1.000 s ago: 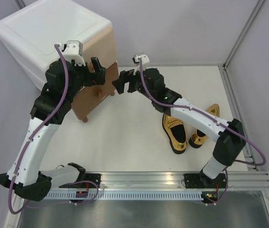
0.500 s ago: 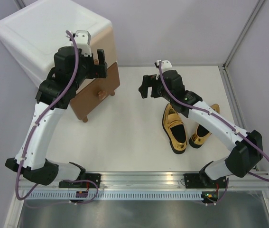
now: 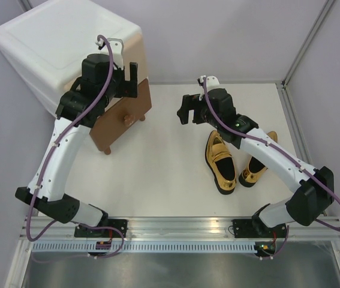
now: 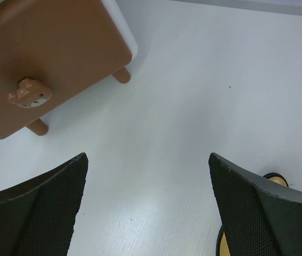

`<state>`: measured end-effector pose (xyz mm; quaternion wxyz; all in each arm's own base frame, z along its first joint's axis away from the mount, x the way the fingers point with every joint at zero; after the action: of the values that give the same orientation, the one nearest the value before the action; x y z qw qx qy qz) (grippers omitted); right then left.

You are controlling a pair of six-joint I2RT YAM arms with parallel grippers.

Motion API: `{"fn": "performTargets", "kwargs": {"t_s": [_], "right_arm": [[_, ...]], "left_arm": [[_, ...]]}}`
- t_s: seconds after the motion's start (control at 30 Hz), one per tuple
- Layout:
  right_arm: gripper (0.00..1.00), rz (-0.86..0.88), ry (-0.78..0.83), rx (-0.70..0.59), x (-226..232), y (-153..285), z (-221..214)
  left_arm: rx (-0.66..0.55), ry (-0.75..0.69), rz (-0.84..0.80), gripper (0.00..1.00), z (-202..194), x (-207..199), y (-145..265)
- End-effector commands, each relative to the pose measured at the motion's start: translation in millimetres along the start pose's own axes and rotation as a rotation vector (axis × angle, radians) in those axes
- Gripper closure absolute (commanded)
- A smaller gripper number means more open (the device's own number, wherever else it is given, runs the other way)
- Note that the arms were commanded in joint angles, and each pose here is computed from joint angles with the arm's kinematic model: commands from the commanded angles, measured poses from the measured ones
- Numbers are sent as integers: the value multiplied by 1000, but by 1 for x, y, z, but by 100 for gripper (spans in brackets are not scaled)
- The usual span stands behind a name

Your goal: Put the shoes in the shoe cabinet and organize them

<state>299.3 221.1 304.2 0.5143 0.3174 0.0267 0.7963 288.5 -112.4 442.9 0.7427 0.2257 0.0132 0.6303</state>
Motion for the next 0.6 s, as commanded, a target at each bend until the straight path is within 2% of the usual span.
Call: {"fn": "performTargets", "kwargs": {"t_s": [0.0,0.4,0.57], "right_arm": [[2,30,2,-30,4,7,9],[2,45,20,-13,3,5,11],[2,48,20,-8,2,4,10]], "left_arm": [[-27,-35,-3,2,10,5,4],[-30,-29,-183,3,5,-10,7],[-60,-47,-283,9,5,-15,17]]}}
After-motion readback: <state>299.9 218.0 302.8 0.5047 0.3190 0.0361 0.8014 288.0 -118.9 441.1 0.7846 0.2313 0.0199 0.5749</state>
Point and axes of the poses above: each gripper's point midway between its finger pads, its own y axis back along the fingers, its own x axis along the line the jaws close on, z = x × y, the point moved 9 cm from there along y, back along the fingers, and after that the axes turned 14 degrees about -y, right-handed, at the moved point
